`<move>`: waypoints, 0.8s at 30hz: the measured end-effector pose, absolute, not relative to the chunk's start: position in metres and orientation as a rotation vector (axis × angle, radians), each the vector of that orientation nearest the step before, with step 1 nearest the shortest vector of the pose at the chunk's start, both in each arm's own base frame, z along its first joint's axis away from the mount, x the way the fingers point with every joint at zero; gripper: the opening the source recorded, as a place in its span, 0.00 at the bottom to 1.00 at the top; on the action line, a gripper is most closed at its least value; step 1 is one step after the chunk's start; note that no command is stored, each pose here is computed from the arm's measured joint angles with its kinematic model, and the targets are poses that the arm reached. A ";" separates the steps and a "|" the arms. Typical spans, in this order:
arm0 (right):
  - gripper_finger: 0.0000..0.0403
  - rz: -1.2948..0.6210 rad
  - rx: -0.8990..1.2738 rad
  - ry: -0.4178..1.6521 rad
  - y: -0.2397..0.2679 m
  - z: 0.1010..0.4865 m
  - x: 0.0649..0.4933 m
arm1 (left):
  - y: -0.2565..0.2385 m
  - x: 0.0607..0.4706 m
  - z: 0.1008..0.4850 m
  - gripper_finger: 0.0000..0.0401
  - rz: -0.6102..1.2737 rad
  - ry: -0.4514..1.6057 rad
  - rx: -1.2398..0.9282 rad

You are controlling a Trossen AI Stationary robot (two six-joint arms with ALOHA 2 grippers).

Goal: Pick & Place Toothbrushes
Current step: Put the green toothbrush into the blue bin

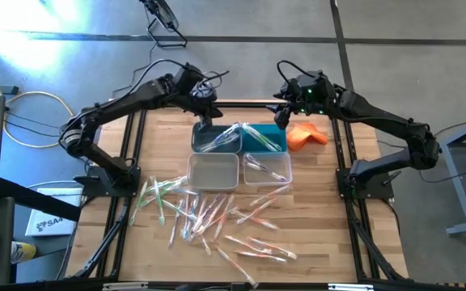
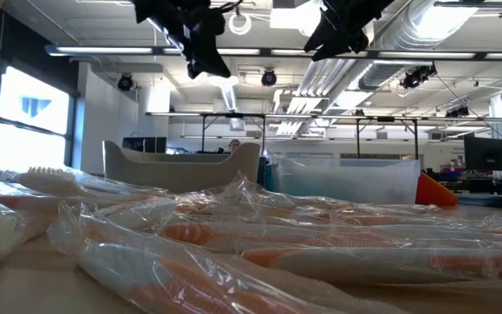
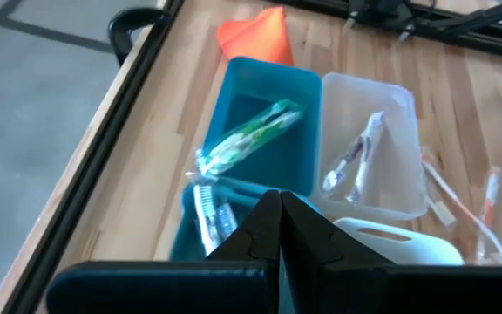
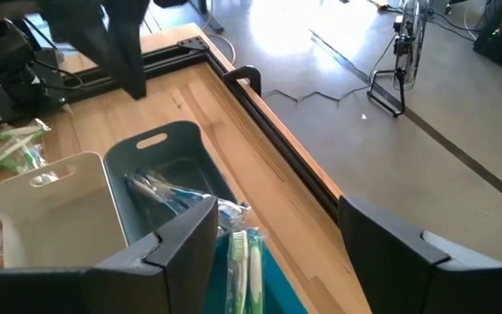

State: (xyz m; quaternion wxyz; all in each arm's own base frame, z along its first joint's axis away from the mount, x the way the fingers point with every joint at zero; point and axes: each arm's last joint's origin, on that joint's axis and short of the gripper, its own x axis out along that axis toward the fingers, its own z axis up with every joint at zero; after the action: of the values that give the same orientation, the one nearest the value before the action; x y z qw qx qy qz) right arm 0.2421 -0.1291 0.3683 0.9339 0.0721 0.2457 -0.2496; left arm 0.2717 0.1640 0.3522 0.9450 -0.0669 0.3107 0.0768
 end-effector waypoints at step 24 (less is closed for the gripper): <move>0.57 -0.510 0.140 0.468 -0.130 0.371 0.244 | 0.139 0.234 0.387 0.00 0.151 0.558 -0.193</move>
State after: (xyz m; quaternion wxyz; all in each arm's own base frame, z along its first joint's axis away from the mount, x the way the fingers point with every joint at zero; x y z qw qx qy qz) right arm 0.2435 -0.1297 0.3713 0.9382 0.0684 0.2293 -0.2500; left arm 0.2343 0.1389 0.3875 0.9540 -0.0948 0.2746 0.0744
